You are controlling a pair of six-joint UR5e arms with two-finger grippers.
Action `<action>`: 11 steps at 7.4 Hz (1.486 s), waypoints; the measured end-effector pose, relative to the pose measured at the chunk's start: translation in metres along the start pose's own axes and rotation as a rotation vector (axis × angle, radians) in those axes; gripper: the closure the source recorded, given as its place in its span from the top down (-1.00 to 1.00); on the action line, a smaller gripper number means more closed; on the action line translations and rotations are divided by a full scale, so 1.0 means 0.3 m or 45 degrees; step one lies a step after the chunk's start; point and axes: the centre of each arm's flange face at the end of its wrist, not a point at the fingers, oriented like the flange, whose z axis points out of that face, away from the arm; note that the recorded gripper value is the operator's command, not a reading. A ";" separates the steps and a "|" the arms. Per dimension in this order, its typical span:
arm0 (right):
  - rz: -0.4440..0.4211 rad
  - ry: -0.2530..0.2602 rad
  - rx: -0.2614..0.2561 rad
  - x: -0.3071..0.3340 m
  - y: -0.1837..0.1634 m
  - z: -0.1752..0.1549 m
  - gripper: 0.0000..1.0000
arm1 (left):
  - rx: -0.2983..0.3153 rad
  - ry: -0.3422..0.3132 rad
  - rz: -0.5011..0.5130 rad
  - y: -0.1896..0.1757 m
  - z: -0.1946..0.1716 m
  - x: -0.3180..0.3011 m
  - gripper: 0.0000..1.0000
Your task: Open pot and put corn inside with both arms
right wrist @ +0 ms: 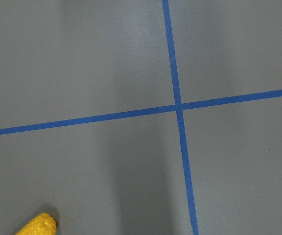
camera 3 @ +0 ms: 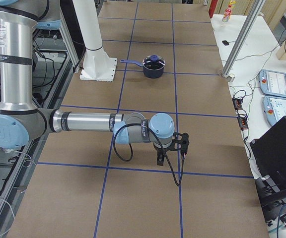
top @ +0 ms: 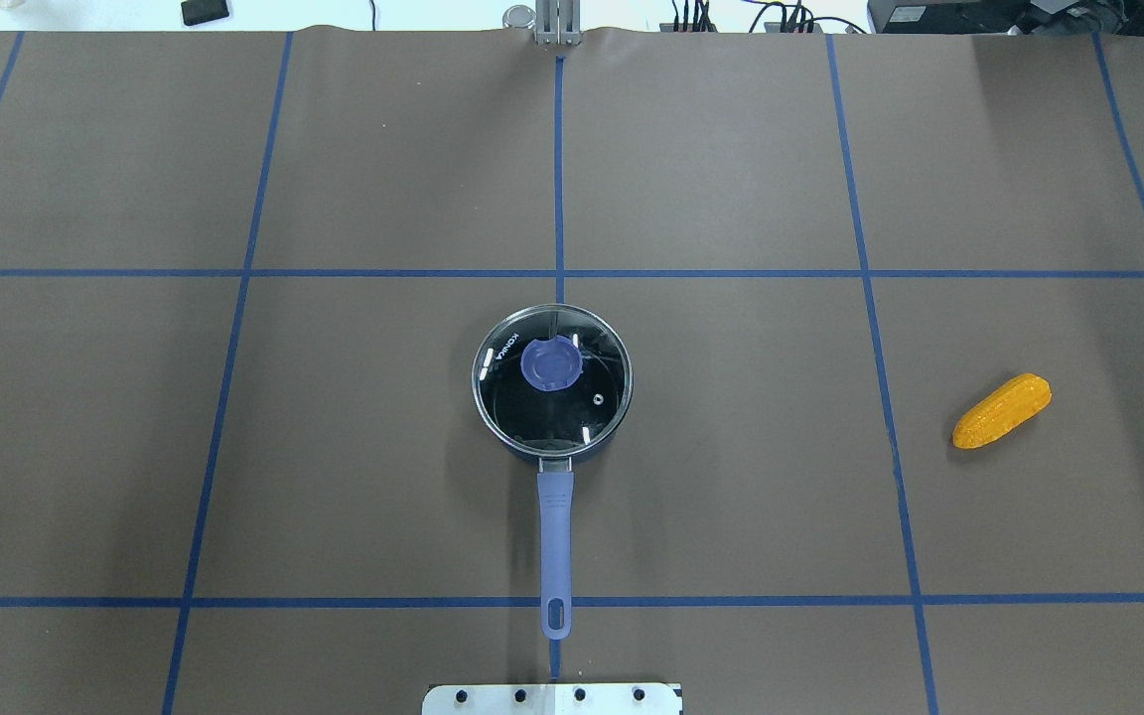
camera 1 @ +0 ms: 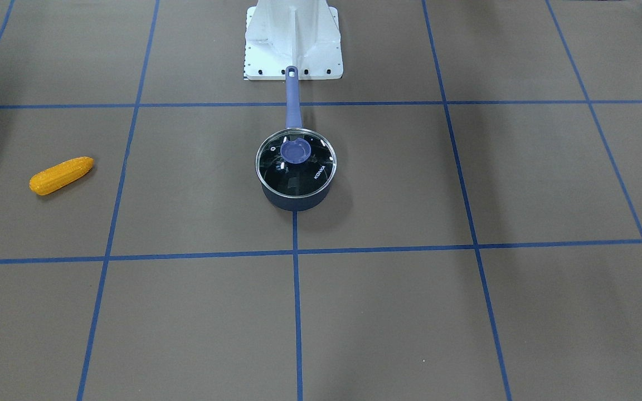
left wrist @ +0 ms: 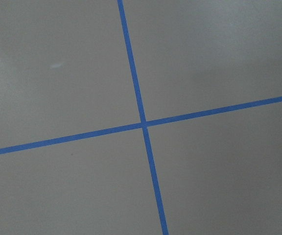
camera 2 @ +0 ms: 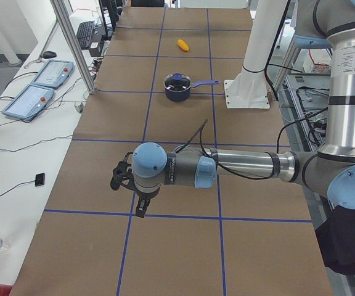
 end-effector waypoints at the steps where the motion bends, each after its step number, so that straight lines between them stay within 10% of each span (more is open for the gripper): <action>1: 0.001 -0.001 -0.001 0.002 0.000 0.001 1.00 | 0.000 0.000 0.000 0.000 0.001 0.000 0.96; 11: 0.064 -0.066 0.024 -0.137 -0.077 0.030 0.95 | 0.033 0.033 -0.112 -0.209 -0.020 0.274 0.96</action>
